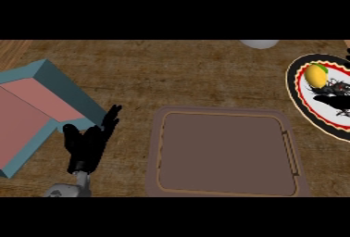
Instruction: Pick the lemon from the tray and place it in the plate
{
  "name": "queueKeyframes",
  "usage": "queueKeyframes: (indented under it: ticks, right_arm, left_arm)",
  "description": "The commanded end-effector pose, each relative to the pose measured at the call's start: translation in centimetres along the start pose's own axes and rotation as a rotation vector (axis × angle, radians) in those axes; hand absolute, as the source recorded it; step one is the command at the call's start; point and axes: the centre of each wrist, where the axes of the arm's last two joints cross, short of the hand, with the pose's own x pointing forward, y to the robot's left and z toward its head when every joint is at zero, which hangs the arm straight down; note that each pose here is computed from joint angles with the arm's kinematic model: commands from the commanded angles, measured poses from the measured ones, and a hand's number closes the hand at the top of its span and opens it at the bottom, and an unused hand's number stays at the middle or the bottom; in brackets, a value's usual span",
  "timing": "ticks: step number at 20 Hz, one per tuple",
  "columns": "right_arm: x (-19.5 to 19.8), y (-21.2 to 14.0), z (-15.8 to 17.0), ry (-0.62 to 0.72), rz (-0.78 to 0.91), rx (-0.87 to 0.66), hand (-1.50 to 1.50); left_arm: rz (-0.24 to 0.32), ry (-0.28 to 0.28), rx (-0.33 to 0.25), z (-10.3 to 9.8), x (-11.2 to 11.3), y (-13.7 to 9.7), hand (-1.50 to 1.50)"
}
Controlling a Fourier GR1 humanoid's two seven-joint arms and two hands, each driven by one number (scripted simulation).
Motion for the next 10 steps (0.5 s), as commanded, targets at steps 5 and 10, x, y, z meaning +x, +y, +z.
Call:
queueKeyframes:
  ticks: [5,10]
  right_arm:
    - [-0.4,-3.7,0.5,-0.008,-0.236,-0.115,-1.5]
    - [-2.0,-7.1,2.8,0.014,-0.359,-0.037,-1.5]
  left_arm:
    - [0.012,0.072,0.031,0.3,-1.8,-0.4,0.0]
    - [0.001,0.087,0.021,0.6,-2.0,0.6,0.0]
